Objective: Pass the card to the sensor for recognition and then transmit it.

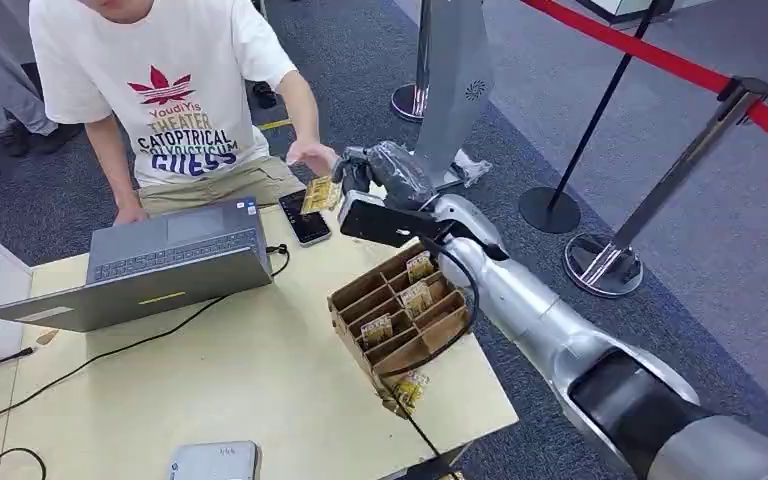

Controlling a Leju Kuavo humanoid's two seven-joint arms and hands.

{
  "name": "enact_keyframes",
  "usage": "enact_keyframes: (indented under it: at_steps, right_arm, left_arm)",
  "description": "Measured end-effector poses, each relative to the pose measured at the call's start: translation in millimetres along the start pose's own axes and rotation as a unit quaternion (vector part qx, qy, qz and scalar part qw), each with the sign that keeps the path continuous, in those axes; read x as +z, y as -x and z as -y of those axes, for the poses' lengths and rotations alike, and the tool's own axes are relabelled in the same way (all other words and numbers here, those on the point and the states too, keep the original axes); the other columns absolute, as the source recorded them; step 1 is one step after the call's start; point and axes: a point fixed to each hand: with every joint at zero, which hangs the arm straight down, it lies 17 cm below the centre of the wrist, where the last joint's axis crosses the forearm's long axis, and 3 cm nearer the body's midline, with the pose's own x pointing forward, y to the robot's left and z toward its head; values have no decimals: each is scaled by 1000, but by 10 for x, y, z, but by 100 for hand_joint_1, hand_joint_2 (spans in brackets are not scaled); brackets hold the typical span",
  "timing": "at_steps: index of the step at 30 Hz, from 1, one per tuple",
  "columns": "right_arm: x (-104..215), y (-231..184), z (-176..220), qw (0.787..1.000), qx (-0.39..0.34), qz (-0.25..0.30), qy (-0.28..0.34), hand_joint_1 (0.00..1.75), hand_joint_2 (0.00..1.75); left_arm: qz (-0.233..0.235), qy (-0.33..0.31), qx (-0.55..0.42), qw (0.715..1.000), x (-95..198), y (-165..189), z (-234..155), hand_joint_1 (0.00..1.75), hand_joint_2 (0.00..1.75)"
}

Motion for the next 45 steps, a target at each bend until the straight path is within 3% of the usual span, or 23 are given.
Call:
enact_keyframes:
  at_steps: [9, 10, 11, 28, 34, 39, 45]
  right_arm:
    - [-228, -103, -467, 999, -31, -9, -27, 175, 175]
    - [-245, -113, -504, 999, -31, -10, -30, 66, 175]
    - [-268, -128, -550, 999, -33, -10, -34, 2, 175]
    - [-173, -135, -913, 997, -61, -20, -30, 0, 175]
    - [104, -351, -960, 989, -145, 0, 14, 0, 175]
    - [440, -581, -1035, 969, -240, 11, 50, 0, 175]
    - [732, -810, -1144, 950, -302, 8, 76, 0, 175]
  left_arm:
    - [-7, -4, -1, 1000, -9, 5, -31, 0, 0]
    - [-8, -4, 0, 1000, -10, 6, -35, 0, 0]
    - [-8, -6, 1, 1000, -12, 6, -45, 0, 0]
    - [-17, -14, 12, 1000, -26, 48, -124, 0, 0]
    - [-22, -16, 14, 1000, -23, 82, -128, 0, 0]
    - [-33, -21, 24, 999, -19, 131, -135, 0, 0]
    - [-38, -23, 36, 998, -2, 168, -89, 0, 0]
